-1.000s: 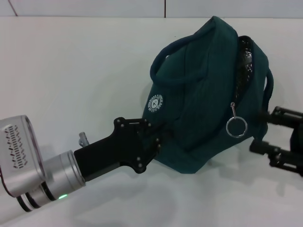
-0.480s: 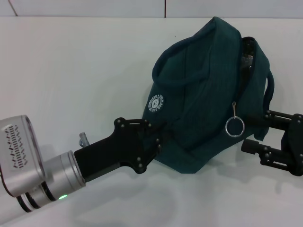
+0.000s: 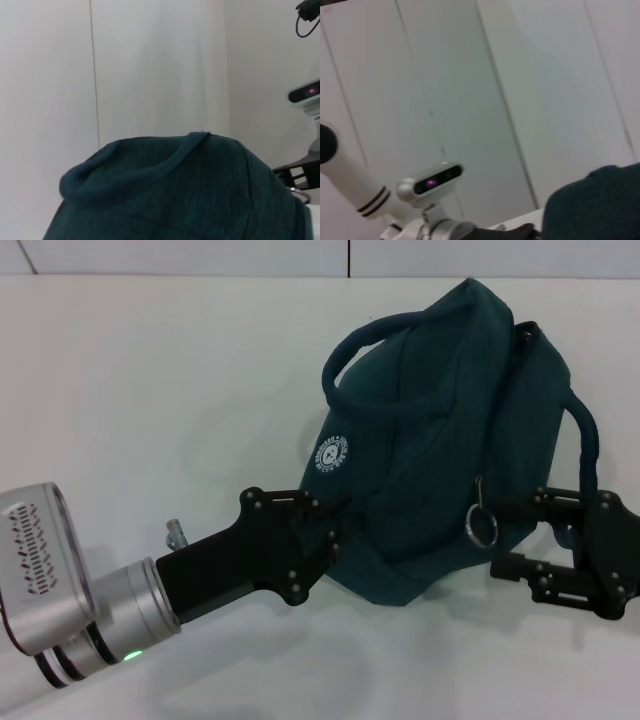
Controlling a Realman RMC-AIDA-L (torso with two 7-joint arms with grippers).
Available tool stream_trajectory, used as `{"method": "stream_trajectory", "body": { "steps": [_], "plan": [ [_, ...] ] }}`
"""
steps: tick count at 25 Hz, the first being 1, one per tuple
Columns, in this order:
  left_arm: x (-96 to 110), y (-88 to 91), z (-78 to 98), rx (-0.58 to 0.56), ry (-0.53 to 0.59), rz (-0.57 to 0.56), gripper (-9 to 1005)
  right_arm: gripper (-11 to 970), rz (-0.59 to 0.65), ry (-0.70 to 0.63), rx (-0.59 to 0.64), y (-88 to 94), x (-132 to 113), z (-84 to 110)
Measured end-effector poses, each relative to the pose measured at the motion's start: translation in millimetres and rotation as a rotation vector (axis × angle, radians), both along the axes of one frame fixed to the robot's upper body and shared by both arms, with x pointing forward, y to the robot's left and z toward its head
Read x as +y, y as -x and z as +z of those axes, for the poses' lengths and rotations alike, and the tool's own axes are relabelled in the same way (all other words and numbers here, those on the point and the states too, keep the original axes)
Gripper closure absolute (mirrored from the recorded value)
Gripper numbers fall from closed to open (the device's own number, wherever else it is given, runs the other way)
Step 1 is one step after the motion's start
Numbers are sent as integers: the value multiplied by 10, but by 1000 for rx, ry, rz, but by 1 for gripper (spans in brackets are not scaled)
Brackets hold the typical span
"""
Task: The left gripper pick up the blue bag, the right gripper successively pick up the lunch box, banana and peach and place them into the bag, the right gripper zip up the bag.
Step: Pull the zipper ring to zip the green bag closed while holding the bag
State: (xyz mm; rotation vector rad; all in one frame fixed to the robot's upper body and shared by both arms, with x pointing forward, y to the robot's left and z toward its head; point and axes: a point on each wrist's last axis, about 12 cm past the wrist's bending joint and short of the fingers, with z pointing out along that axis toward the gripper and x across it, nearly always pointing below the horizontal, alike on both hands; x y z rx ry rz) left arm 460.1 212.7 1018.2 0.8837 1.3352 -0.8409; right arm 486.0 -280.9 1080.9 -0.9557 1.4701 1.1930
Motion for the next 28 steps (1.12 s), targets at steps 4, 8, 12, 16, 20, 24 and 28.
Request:
{"method": "stream_trajectory", "body": {
  "steps": [4, 8, 12, 16, 20, 24, 28],
  "plan": [
    [1, -1, 0, -1, 0, 2, 832, 359, 39, -12, 5, 27, 17, 22],
    [1, 0, 0, -2, 0, 3, 832, 360, 80, -25, 6, 69, 16, 44],
    [0, 1, 0, -2, 1, 2, 833, 360, 88, -32, 8, 78, 4, 57],
    [0, 2, 1, -1, 1, 1, 833, 360, 69, -37, 19, 80, -27, 60],
    [1, 4, 0, 1, 2, 2, 833, 361, 21, -68, -5, 102, -106, 85],
    [-1, 4, 2, 1, 4, -1, 833, 361, -16, -81, -18, 146, -161, 84],
    [-10, 0, 19, -4, 14, -10, 834, 361, -37, -60, -9, 130, -147, 54]
  ]
}}
